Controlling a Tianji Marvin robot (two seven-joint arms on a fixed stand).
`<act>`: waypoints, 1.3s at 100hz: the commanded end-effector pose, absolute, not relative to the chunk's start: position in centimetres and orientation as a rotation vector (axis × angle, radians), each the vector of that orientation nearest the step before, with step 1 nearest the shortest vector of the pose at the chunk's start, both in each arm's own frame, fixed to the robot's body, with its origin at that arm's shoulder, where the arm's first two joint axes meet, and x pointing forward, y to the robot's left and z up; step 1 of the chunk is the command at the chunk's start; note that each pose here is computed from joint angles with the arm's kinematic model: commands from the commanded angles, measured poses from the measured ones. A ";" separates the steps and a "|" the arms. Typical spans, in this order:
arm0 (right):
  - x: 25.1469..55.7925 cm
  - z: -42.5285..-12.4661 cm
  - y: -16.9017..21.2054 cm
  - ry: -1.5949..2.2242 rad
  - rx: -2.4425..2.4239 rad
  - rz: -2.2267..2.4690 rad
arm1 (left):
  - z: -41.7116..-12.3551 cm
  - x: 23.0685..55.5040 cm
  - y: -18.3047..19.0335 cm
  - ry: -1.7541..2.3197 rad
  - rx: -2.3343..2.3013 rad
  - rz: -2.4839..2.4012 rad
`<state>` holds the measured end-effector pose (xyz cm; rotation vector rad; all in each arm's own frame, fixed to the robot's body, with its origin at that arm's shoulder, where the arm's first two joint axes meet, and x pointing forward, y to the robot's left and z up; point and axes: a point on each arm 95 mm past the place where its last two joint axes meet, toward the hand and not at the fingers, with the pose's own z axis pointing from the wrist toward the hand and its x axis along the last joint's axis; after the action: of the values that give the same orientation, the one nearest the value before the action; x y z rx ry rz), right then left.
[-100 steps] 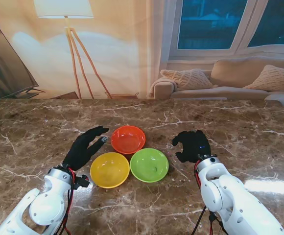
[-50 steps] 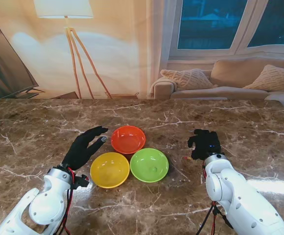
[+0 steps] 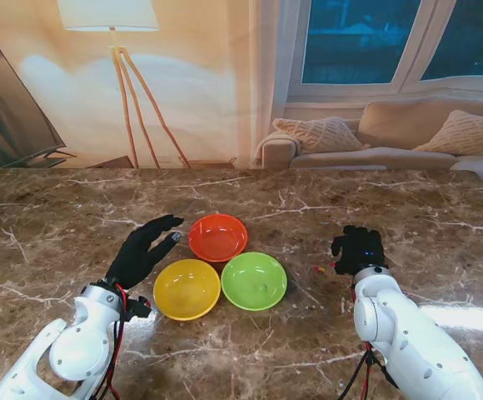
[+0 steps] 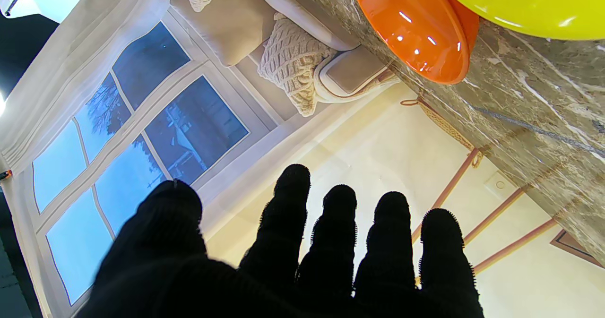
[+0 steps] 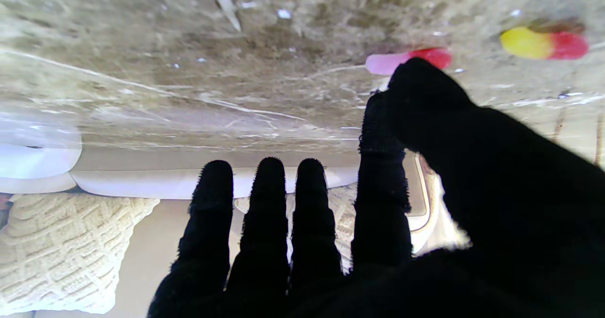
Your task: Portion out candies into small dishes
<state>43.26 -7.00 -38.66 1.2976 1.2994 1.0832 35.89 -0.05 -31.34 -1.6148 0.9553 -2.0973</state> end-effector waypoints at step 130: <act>40.9 -43.6 -7.2 1.216 1.450 1.012 | -31.8 36.0 0.2 0.967 -1.629 -2.077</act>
<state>43.00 -6.56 -40.61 1.3748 1.1653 1.0907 36.13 0.20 -31.47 -1.6197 0.9606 -2.0839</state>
